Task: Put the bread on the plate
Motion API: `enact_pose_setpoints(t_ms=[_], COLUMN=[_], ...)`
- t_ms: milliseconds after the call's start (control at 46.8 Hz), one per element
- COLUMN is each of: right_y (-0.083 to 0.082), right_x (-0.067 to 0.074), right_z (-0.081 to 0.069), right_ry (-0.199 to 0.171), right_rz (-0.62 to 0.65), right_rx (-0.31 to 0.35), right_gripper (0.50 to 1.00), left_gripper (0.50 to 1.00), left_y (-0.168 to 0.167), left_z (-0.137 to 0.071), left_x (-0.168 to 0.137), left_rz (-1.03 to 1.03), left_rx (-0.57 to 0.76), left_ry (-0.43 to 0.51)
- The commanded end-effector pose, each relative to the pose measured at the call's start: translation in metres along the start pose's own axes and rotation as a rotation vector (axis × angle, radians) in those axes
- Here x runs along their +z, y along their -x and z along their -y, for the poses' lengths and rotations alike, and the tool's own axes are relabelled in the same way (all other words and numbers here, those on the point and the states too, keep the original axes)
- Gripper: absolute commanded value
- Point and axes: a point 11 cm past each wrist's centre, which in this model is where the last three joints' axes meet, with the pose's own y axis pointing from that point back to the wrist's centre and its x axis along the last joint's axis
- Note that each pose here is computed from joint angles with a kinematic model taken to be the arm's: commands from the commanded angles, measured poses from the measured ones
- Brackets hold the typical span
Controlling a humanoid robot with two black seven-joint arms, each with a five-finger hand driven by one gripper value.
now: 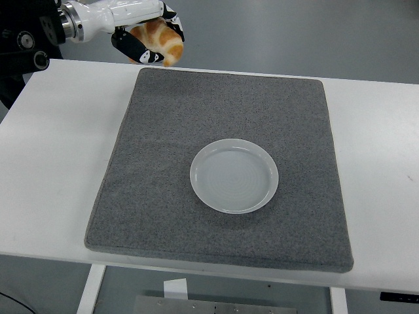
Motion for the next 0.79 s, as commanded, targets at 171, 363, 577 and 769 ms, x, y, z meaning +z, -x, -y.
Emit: enact_pose_setpoints(t_ms=[171, 363, 577, 769], right_y=[0.0, 0.0, 0.0, 0.0], right_x=[0.0, 0.0, 0.0, 0.0], right_z=[0.0, 0.0, 0.0, 0.0], right_ry=[0.001, 0.001, -0.001, -0.001], right_rz=[0.0, 0.0, 0.0, 0.0], right_rx=[0.0, 0.0, 0.0, 0.0], right_gripper=[0.952, 0.952, 0.952, 0.952], left_gripper=[0.5, 0.5, 0.5, 0.5], left_y=[0.003, 0.013, 0.044, 0.075], left_z=[0.018, 0.038, 0.061, 0.081], left_x=[0.03, 0.058, 0.088, 0.113], left_rz=[-0.01, -0.022, -0.04, -0.072], left_rx=[-0.001, -0.015, -0.075, -0.118], left_ry=[0.085, 0.166, 0.246, 0.307])
